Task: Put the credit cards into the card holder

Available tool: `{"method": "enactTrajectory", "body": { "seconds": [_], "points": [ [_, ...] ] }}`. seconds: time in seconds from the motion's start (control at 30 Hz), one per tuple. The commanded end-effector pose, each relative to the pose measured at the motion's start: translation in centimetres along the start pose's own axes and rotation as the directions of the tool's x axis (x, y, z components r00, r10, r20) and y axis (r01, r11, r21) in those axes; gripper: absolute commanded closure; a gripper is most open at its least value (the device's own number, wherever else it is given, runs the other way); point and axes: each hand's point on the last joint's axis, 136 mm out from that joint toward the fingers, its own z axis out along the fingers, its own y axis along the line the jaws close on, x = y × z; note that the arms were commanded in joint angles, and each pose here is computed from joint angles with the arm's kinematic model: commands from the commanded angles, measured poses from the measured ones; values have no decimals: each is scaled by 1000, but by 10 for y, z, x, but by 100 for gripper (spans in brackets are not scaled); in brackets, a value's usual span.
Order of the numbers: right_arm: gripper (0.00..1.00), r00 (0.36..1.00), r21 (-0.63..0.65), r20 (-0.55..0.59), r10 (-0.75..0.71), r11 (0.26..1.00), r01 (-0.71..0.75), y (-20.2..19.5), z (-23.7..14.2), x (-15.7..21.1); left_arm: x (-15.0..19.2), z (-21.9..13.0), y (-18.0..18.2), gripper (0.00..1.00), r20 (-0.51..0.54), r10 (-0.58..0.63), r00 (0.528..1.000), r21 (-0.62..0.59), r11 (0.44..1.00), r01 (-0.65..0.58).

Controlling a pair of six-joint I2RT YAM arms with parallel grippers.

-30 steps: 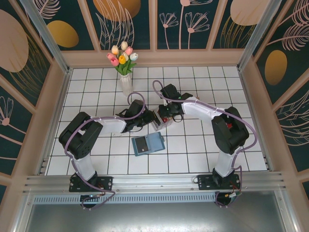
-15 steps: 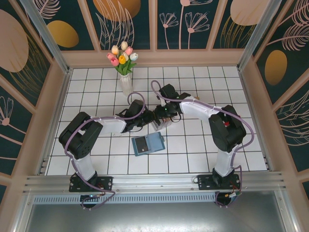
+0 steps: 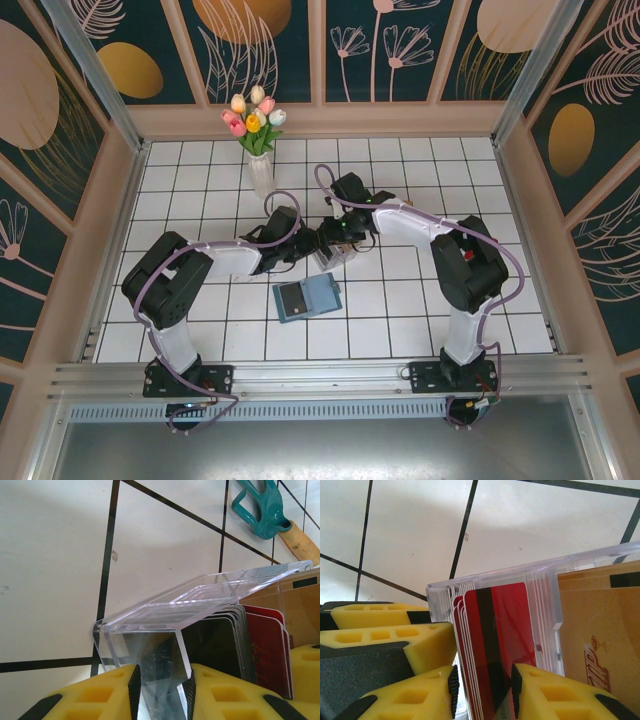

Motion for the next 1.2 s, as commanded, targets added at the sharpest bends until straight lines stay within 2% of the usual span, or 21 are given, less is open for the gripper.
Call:
{"method": "enactTrajectory", "body": {
  "seconds": [0.0, 0.23, 0.5, 1.17],
  "points": [
    [64, 1000, -105, 27, -12, 994, 15, 25, -13, -7, 21, 6, 43, 69, -69, -9, 998, -139, 990, 0],
    [65, 999, -133, 52, -13, 991, 19, 31, -28, -10, 21, 6, 41, 69, -71, -9, 997, -136, 991, 0],
    [67, 999, -131, 40, -3, 991, 8, 26, -26, -6, 21, 6, 43, 69, -71, -11, 997, -140, 990, 1],
    [83, 997, -126, 77, 21, 992, -12, 15, -40, -16, 22, 6, 44, 69, -73, -10, 997, -143, 990, 0]
  ]
}}
